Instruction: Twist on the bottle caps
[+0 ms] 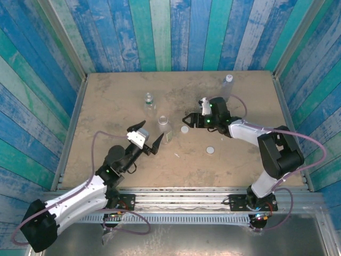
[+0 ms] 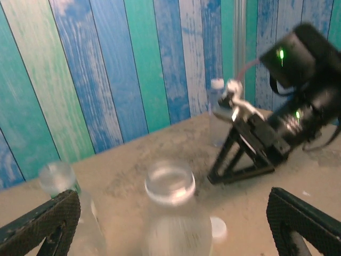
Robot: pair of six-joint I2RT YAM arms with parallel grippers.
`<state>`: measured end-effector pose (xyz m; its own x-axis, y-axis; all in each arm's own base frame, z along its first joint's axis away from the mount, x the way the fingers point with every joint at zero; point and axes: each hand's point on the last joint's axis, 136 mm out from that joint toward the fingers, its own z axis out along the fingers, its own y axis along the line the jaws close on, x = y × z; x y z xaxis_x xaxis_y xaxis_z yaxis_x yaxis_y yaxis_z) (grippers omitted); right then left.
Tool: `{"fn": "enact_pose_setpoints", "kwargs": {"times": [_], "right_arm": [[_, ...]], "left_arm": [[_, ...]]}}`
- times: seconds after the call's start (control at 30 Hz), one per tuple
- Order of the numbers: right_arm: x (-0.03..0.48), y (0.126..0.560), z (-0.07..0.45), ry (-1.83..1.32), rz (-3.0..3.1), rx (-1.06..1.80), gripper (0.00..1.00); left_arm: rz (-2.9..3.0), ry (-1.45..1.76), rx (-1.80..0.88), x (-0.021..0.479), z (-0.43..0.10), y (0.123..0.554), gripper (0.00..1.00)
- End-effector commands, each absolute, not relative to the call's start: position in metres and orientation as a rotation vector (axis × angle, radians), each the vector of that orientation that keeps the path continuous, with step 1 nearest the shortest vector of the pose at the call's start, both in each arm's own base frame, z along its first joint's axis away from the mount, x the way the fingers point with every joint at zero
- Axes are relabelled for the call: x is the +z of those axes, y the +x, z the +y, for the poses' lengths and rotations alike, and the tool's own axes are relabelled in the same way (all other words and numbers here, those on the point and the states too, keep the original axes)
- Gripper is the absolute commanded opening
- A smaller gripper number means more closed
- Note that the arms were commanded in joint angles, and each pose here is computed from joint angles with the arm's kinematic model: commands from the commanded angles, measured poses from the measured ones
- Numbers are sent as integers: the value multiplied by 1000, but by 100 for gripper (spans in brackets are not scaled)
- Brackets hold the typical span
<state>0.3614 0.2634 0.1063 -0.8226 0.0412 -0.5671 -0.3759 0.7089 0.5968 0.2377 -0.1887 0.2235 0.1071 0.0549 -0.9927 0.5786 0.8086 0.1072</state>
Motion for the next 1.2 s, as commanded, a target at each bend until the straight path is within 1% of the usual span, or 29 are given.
{"fn": "enact_pose_setpoints", "kwargs": {"times": [0.0,0.17,0.43,0.57,0.87,0.93,1.17], "right_arm": [[106,362,256,-351,2368,809,83],[106,363,258,-354,2363,800,84],[110,363,258,-373,2348,786,84],[111,363,257,-388,2345,770,84],[109,363,254,-384,2351,750,84],[109,363,254,-383,2352,749,84],[109,364,254,-390,2353,745,82]], "left_arm": [[1423,498,-522,211,-190,234,94],[1465,498,-565,183,-195,241,94],[1476,518,-620,161,-212,271,94],[1481,542,-606,152,-219,285,94],[1494,610,-588,137,-227,297,98],[1489,616,-584,135,-227,298,100],[1459,643,-603,130,-231,301,89]]}}
